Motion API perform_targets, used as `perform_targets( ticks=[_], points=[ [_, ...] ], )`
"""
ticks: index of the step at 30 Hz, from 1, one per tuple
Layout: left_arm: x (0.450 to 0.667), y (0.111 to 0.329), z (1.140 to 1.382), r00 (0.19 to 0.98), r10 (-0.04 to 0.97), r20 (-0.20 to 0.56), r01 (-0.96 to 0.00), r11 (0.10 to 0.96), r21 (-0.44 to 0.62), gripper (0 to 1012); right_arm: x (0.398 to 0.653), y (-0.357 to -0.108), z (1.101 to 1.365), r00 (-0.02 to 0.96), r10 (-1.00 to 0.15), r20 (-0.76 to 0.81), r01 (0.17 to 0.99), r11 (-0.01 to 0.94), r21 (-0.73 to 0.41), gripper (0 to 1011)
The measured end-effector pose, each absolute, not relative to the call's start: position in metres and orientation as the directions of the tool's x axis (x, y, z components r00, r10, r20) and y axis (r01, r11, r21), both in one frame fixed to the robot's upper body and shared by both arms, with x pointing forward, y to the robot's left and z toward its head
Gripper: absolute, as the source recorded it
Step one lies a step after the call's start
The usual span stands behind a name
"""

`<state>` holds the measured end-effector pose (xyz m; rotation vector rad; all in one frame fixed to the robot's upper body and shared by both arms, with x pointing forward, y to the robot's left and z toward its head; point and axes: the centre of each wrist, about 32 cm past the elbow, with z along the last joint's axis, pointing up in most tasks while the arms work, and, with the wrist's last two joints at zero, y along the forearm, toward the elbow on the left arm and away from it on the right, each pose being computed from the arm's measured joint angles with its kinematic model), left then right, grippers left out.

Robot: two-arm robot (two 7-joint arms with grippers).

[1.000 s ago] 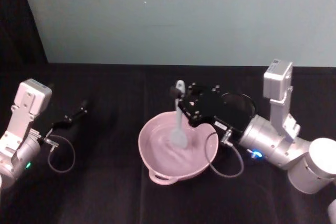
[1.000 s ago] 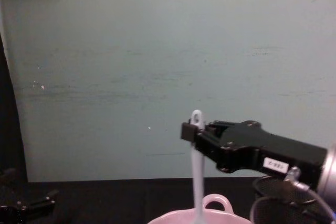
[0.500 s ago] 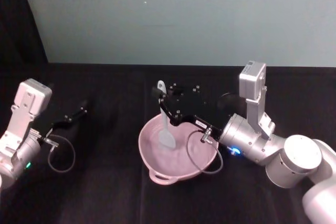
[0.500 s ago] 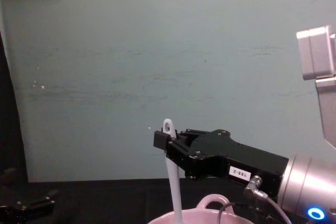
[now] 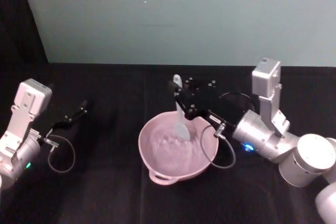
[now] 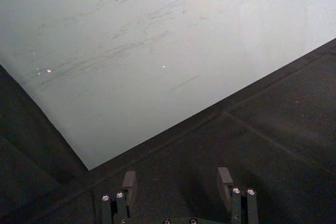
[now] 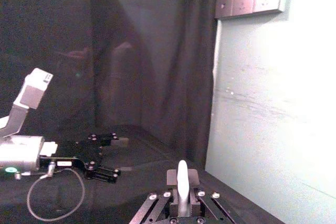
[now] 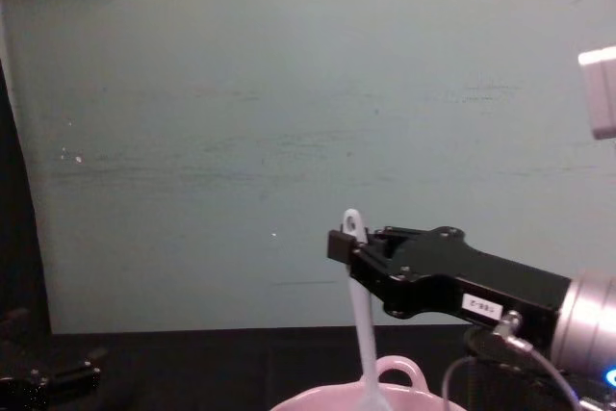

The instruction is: Use the one hand to pick up the spoon and stir the clear water in the bowl.

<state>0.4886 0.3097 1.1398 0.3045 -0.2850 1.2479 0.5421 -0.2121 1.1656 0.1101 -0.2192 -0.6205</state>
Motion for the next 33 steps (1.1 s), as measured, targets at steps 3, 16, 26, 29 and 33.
perform_targets(
  ticks=[3, 16, 26, 29, 33],
  points=[
    [0.489, 0.31, 1.14, 0.292, 0.88, 0.374, -0.955, 0.287, 0.07, 1005, 0.538, -0.218, 1.167, 0.783, -0.597, 0.173, 0.575, 0.801, 0.165, 118],
    [0.489, 0.31, 1.14, 0.292, 0.88, 0.374, -0.955, 0.287, 0.07, 1005, 0.514, -0.225, 1.17, 0.797, -0.587, 0.142, 0.562, 0.807, 0.182, 119],
    [0.489, 0.31, 1.14, 0.292, 0.88, 0.374, -0.955, 0.287, 0.07, 1005, 0.522, -0.201, 1.168, 0.84, -0.529, 0.118, 0.5, 0.84, 0.209, 119],
    [0.489, 0.31, 1.14, 0.292, 0.88, 0.374, -0.955, 0.287, 0.07, 1005, 0.53, -0.195, 1.167, 0.843, -0.524, 0.12, 0.494, 0.843, 0.212, 119],
    [0.489, 0.31, 1.14, 0.292, 0.88, 0.374, -0.955, 0.287, 0.07, 1005, 0.54, -0.191, 1.164, 0.839, -0.529, 0.129, 0.498, 0.841, 0.211, 119]
  ],
)
